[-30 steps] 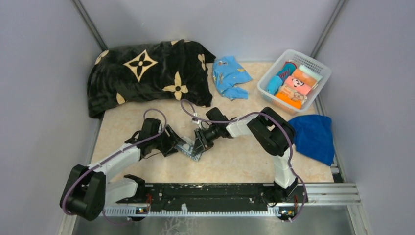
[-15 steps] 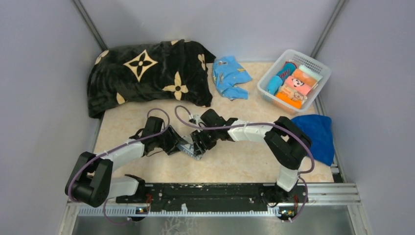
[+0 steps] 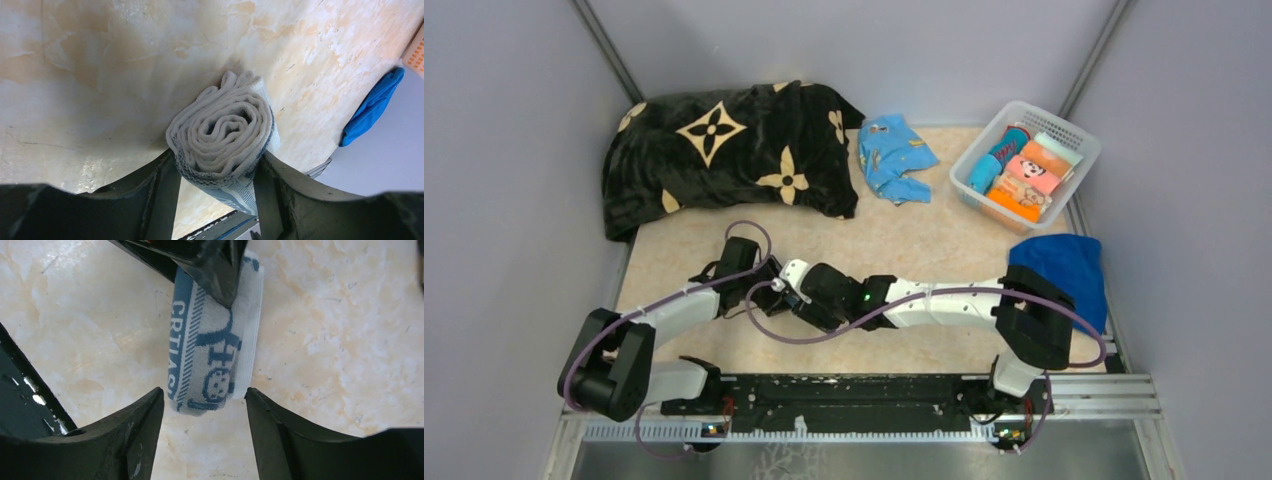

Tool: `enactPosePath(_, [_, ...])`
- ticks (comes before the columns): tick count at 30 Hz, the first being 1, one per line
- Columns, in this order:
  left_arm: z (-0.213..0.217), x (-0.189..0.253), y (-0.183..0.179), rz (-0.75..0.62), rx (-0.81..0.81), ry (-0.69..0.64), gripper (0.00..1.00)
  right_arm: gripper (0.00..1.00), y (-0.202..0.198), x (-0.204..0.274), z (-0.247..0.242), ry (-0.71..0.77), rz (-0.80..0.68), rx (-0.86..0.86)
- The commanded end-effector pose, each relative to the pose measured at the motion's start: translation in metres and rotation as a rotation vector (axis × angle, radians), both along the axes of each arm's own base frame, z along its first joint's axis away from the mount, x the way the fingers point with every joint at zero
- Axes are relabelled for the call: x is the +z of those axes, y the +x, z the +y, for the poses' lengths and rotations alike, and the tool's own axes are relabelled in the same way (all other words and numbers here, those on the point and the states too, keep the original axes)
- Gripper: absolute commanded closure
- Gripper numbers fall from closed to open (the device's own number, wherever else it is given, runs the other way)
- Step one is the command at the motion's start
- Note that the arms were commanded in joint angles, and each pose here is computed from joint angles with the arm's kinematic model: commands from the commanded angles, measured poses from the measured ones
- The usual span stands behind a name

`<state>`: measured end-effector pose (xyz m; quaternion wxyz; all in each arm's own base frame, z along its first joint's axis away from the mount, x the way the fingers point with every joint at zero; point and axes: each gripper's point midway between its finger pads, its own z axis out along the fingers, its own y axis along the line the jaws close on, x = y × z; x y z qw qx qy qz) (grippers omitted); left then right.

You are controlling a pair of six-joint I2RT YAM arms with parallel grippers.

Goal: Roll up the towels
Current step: Roll the towel at the center of the board.

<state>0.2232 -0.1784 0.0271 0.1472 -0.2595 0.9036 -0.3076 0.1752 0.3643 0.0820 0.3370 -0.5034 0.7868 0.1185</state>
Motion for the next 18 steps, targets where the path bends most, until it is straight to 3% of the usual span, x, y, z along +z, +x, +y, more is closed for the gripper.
enactPosePath(1, [0.022, -0.028, -0.017, 0.089, 0.016, 0.127, 0.41, 0.38, 0.012, 0.038, 0.028, 0.049, -0.201, 0.048])
enactPosePath(10, [0.022, -0.026, -0.016, 0.087, 0.015, 0.131, 0.4, 0.4, 0.001, 0.004, 0.047, -0.073, -0.267, 0.142])
enactPosePath(18, [0.021, -0.024, -0.015, 0.086, 0.013, 0.125, 0.37, 0.43, 0.008, -0.047, 0.025, -0.255, -0.264, 0.114])
